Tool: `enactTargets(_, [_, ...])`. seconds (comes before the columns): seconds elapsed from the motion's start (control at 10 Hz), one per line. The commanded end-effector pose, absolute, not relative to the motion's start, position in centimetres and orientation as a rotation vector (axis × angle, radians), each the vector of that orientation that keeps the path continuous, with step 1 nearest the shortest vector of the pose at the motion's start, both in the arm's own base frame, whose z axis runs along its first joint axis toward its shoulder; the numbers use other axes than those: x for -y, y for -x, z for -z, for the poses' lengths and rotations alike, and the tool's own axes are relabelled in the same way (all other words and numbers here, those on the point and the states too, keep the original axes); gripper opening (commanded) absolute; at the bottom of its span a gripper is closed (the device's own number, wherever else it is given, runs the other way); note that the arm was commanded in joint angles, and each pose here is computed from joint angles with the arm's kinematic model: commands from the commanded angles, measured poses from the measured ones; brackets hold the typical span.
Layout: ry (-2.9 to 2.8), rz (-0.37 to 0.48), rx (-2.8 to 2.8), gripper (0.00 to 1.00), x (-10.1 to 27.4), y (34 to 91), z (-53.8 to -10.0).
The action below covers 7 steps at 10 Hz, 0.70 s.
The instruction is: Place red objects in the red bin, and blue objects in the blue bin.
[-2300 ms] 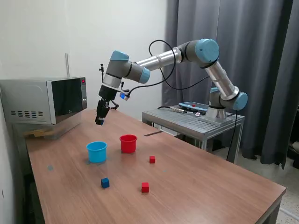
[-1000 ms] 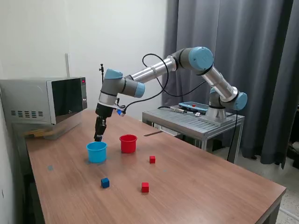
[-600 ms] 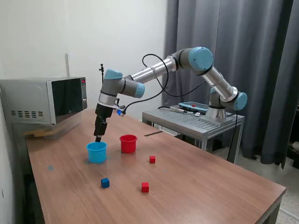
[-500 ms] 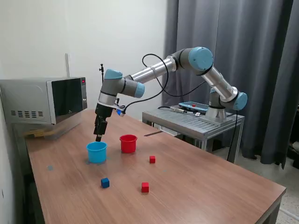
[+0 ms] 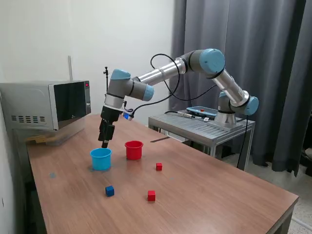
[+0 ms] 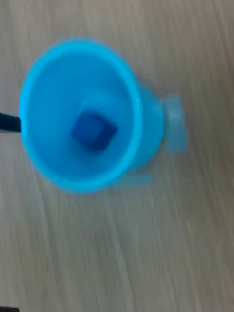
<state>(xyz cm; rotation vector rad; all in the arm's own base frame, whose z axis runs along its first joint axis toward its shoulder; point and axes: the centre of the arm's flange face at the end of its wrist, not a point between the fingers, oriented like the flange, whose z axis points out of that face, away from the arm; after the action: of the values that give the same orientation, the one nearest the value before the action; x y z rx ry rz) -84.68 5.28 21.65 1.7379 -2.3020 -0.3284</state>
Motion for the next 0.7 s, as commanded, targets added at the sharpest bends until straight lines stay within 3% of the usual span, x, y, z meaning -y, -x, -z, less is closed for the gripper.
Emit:
enactTargets(0.0, [-1.796,0.305,2.205,1.0,0.7,85.2,-22.7])
enactTargets(0.2, [-1.843,0.283,2.149,1.0,4.9,85.1,-22.8])
enactTargets(0.6, [-1.889,0.26,2.113,1.0,8.4,84.7,-21.8])
